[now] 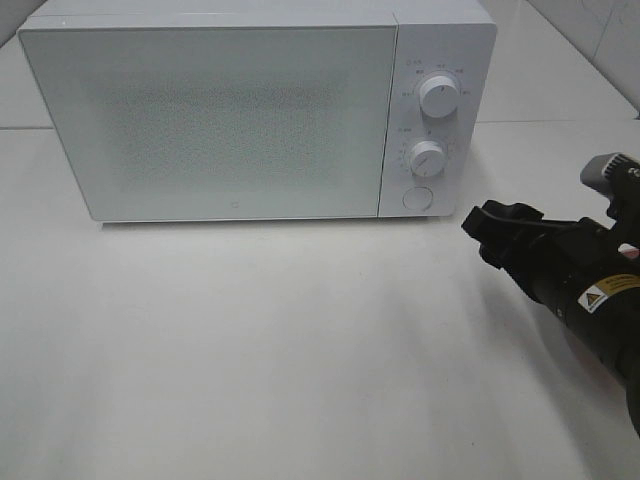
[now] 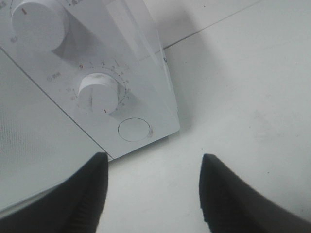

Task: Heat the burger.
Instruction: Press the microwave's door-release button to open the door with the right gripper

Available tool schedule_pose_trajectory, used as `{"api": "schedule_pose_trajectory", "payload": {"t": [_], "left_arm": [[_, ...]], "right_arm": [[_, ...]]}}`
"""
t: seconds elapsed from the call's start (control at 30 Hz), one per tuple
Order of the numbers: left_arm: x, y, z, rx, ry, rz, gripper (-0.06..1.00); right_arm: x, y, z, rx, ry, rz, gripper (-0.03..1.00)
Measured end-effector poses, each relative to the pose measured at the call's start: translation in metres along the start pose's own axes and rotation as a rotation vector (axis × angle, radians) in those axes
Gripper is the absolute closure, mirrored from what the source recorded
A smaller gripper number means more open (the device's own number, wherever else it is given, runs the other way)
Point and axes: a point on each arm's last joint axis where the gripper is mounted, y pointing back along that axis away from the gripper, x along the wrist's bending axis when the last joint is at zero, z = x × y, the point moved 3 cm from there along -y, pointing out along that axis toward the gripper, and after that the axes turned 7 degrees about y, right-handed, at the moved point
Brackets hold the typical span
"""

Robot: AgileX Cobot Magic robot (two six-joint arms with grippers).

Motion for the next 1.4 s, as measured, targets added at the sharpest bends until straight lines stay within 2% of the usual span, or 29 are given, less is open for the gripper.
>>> {"api": "schedule_pose_trajectory", "payload": {"t": [0.03,0.1,0.13,0.17,0.23,0.27,0.3,0.33,0.37,0.4,0.43,0.5,0.57,0.6,0.67,0.77,0.83,0.87,0.9,0.93,1.4], "left_arm": [[0.0,0.0,0.0,0.0,0.0,0.0,-0.03],[0.0,0.0,0.0,0.0,0.0,0.0,-0.03],[0.0,0.0,0.0,0.0,0.0,0.0,-0.03],[0.0,0.0,0.0,0.0,0.0,0.0,-0.03],[0.0,0.0,0.0,0.0,0.0,0.0,-0.03],[0.0,0.0,0.0,0.0,0.0,0.0,-0.03],[0.0,0.0,0.0,0.0,0.0,0.0,-0.03],[0.0,0.0,0.0,0.0,0.0,0.0,-0.03],[0.0,0.0,0.0,0.0,0.0,0.0,-0.03],[0.0,0.0,0.0,0.0,0.0,0.0,-0.03],[0.0,0.0,0.0,0.0,0.0,0.0,-0.03],[0.0,0.0,0.0,0.0,0.0,0.0,-0.03],[0.0,0.0,0.0,0.0,0.0,0.0,-0.03],[0.0,0.0,0.0,0.0,0.0,0.0,-0.03],[0.0,0.0,0.0,0.0,0.0,0.0,-0.03],[0.0,0.0,0.0,0.0,0.0,0.0,-0.03],[0.0,0.0,0.0,0.0,0.0,0.0,-0.03],[0.0,0.0,0.0,0.0,0.0,0.0,-0.03],[0.0,0.0,0.0,0.0,0.0,0.0,-0.03],[0.0,0.0,0.0,0.0,0.0,0.0,-0.03],[0.0,0.0,0.0,0.0,0.0,0.0,-0.03]], "right_arm": [[0.0,0.0,0.0,0.0,0.0,0.0,0.43],[0.0,0.0,0.0,0.0,-0.143,0.0,0.52],[0.0,0.0,0.0,0.0,-0.143,0.0,0.52],[0.0,0.0,0.0,0.0,-0.257,0.0,0.58],[0.0,0.0,0.0,0.0,-0.302,0.0,0.61],[0.0,0.0,0.0,0.0,-0.413,0.0,0.67],[0.0,0.0,0.0,0.0,-0.455,0.0,0.68],[0.0,0.0,0.0,0.0,-0.455,0.0,0.68],[0.0,0.0,0.0,0.0,-0.553,0.0,0.71],[0.0,0.0,0.0,0.0,-0.553,0.0,0.71],[0.0,0.0,0.0,0.0,-0.644,0.0,0.72],[0.0,0.0,0.0,0.0,-0.68,0.0,0.72],[0.0,0.0,0.0,0.0,-0.812,0.0,0.72],[0.0,0.0,0.0,0.0,-0.812,0.0,0.72],[0.0,0.0,0.0,0.0,-0.958,0.0,0.73],[0.0,0.0,0.0,0.0,-0.981,0.0,0.74],[0.0,0.0,0.0,0.0,-1.007,0.0,0.84],[0.0,0.0,0.0,0.0,-1.007,0.0,0.84],[-0.0002,0.0,-0.0007,0.004,-1.015,-0.005,0.91],[-0.0006,0.0,-0.0017,0.01,-1.02,-0.012,0.94],[-0.0007,-0.0024,-0.0094,0.062,-1.027,-0.066,0.95]]}}
